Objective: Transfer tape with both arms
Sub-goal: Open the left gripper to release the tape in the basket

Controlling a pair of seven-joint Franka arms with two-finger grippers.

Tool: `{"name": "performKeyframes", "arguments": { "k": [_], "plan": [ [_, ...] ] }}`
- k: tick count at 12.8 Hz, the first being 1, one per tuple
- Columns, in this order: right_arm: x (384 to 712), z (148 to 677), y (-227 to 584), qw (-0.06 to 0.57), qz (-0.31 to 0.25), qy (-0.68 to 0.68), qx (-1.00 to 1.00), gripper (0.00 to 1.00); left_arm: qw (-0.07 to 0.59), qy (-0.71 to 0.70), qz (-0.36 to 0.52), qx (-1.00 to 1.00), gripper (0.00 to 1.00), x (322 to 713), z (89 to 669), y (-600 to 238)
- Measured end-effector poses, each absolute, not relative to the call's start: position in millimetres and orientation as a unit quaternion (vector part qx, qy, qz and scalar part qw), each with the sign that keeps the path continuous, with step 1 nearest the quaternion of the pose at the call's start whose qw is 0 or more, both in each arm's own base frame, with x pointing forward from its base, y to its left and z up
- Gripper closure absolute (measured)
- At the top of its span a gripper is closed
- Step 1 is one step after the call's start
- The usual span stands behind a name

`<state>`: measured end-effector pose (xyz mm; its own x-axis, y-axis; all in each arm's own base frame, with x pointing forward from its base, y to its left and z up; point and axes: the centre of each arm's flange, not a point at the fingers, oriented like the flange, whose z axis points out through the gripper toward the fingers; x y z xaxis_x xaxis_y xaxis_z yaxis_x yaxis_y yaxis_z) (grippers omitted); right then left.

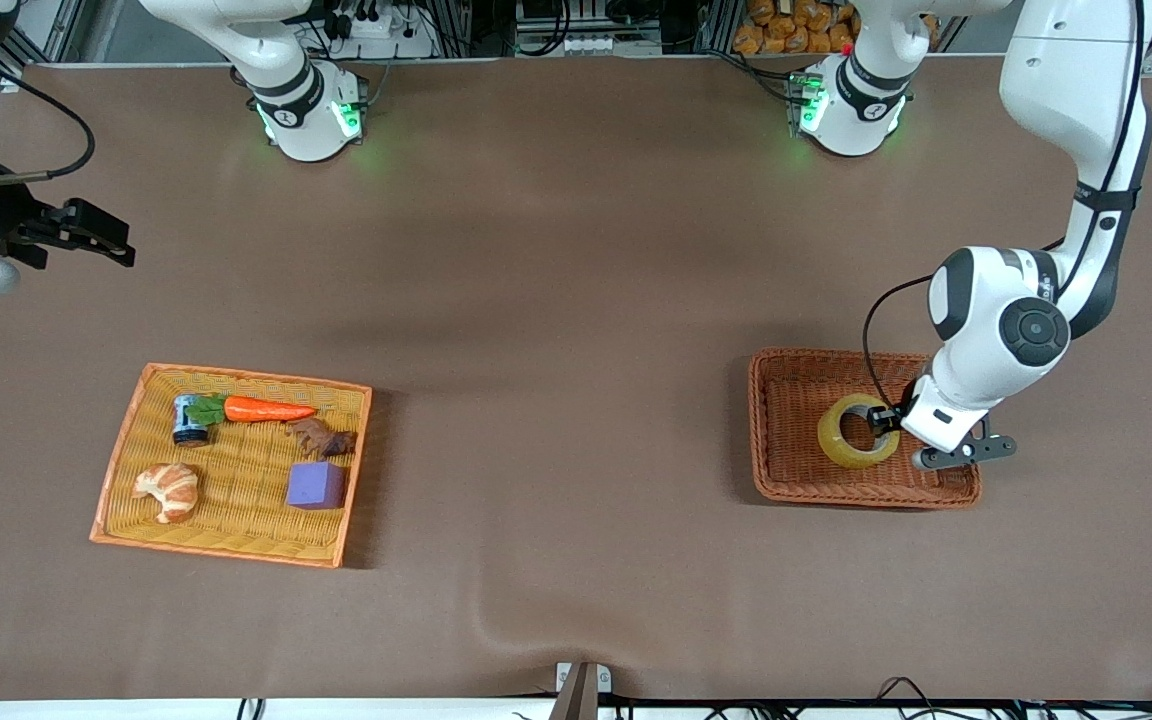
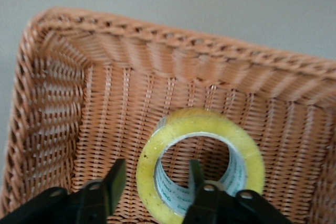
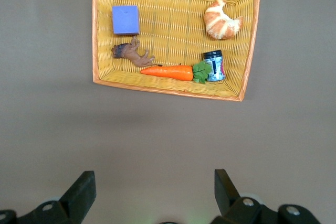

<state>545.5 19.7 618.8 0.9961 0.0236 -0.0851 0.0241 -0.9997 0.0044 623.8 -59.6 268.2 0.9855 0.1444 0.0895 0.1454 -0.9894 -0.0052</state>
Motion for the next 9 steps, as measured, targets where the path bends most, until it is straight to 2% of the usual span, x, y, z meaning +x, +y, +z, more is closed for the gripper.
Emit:
{"name": "performKeyframes", "arguments": {
  "k": [3,4,7,9],
  "plan": [
    [545.8,619.1,24.8,0.003,-0.040,0.017,0.999,0.00,0.000,-0.073,-0.083,-0.994,0.04,643.0,327.5,-62.3],
    [546.1,619.3,24.8,0.003,-0.039,0.017,0.999,0.00,-0.001,-0.071,-0.085,-0.994,0.00,649.1,352.0,-65.8],
    [546.4,619.2,24.7,0.003,-0.038,0.017,0.999,0.00,-0.003,-0.054,-0.086,-0.995,0.00,663.9,427.3,-93.7],
    [546.7,618.9,24.8,0.003,-0.038,0.017,0.999,0.00,-0.005,-0.047,-0.091,-0.995,0.00,668.5,457.2,-104.7]
  ]
}}
